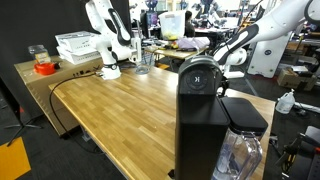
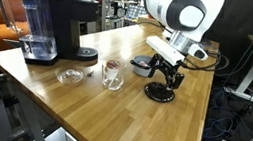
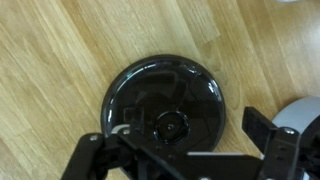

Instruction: Put the black lid on the gray bowl

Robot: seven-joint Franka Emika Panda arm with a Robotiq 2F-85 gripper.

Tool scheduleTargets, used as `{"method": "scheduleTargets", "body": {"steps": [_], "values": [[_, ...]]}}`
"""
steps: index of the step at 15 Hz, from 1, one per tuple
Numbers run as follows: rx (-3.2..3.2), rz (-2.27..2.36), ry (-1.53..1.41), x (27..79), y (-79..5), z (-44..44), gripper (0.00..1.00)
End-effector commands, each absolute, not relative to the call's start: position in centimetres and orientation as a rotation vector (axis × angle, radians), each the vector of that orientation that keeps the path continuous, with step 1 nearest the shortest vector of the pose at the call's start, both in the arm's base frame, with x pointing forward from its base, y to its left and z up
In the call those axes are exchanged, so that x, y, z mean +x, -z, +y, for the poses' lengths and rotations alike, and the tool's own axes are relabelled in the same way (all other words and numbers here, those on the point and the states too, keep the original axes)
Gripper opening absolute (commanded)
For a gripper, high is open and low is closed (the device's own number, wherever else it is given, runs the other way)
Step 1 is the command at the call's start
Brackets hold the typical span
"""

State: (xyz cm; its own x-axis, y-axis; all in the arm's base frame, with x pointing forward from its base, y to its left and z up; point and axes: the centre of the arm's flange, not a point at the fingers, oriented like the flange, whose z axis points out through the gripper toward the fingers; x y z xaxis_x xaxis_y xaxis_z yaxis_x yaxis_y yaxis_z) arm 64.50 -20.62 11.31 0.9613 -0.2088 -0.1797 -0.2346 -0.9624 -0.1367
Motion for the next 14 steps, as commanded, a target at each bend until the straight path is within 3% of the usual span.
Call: {"method": "scheduleTargets", "body": {"steps": [1,8,10,14], "values": [[-2.942,0.354,-0.247,63.89,-11.79,-20.49,0.72],[-2.940,0.360,-0.237,64.09,-12.41,-20.94,0.25],[-2.937,0.361,-0.238,64.11,-12.48,-20.94,0.21],[-2.934,0.362,-0.243,64.12,-12.49,-21.01,0.25]]}}
